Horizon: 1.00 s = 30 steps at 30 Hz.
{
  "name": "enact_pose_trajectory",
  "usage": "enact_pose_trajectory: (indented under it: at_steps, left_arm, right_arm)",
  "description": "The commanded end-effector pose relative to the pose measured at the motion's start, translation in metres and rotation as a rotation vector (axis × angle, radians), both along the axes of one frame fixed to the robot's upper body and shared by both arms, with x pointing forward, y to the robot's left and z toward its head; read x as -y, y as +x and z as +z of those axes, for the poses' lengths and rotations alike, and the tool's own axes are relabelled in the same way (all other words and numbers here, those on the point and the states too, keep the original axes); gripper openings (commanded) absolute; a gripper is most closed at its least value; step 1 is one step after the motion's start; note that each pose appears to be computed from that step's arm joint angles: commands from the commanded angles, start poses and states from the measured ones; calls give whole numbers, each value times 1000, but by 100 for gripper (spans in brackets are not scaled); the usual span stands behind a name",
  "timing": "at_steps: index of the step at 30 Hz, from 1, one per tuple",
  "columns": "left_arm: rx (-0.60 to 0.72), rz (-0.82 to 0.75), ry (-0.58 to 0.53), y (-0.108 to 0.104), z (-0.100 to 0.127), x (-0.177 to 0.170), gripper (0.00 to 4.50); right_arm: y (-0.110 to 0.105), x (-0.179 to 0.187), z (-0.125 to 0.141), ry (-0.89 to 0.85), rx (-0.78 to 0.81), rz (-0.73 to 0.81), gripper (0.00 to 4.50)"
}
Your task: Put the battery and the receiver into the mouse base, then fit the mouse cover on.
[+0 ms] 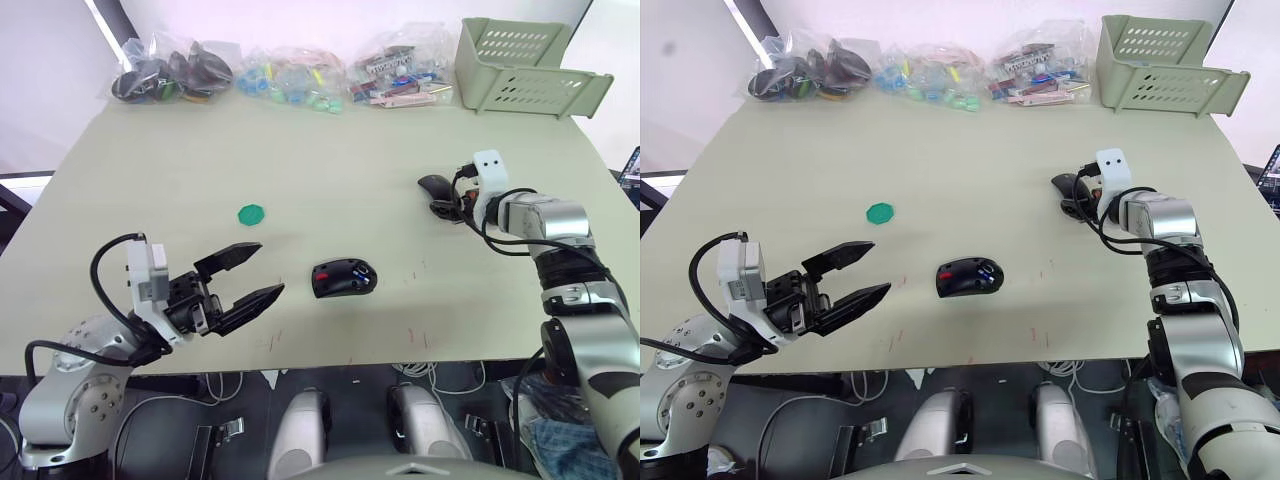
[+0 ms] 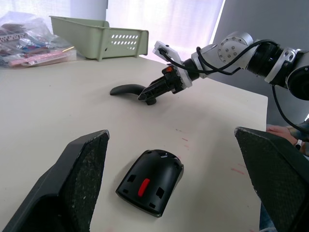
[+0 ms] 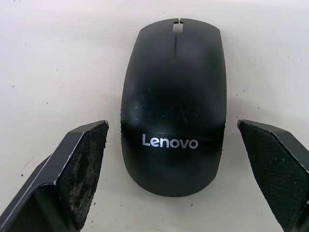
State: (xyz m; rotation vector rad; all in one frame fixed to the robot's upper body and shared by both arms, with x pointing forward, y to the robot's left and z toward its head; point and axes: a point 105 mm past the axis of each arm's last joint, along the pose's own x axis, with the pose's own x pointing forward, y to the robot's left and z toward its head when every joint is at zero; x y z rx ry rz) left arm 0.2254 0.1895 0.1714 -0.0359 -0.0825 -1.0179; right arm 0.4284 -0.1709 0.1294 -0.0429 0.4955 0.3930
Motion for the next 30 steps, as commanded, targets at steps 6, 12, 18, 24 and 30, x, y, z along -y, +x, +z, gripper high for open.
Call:
enact_pose_trajectory:
  at_steps: [6, 12, 18, 24, 30]
  left_arm:
    - [34, -14, -2, -1, 6, 0, 443]
    - [34, -18, -2, 0, 5, 1, 443]
    - [34, -21, -3, 0, 5, 1, 443]
    - [32, -21, -4, 1, 3, 1, 443]
    - [33, -24, -6, 1, 2, 1, 443]
  right_arm:
    - [5, 2, 26, 15, 81, -1, 450]
    - [3, 1, 23, 10, 74, 8, 450]
    - [2, -1, 22, 8, 69, 13, 450]
    - [1, 0, 23, 3, 69, 11, 450]
    - [0, 0, 20, -4, 58, 15, 450]
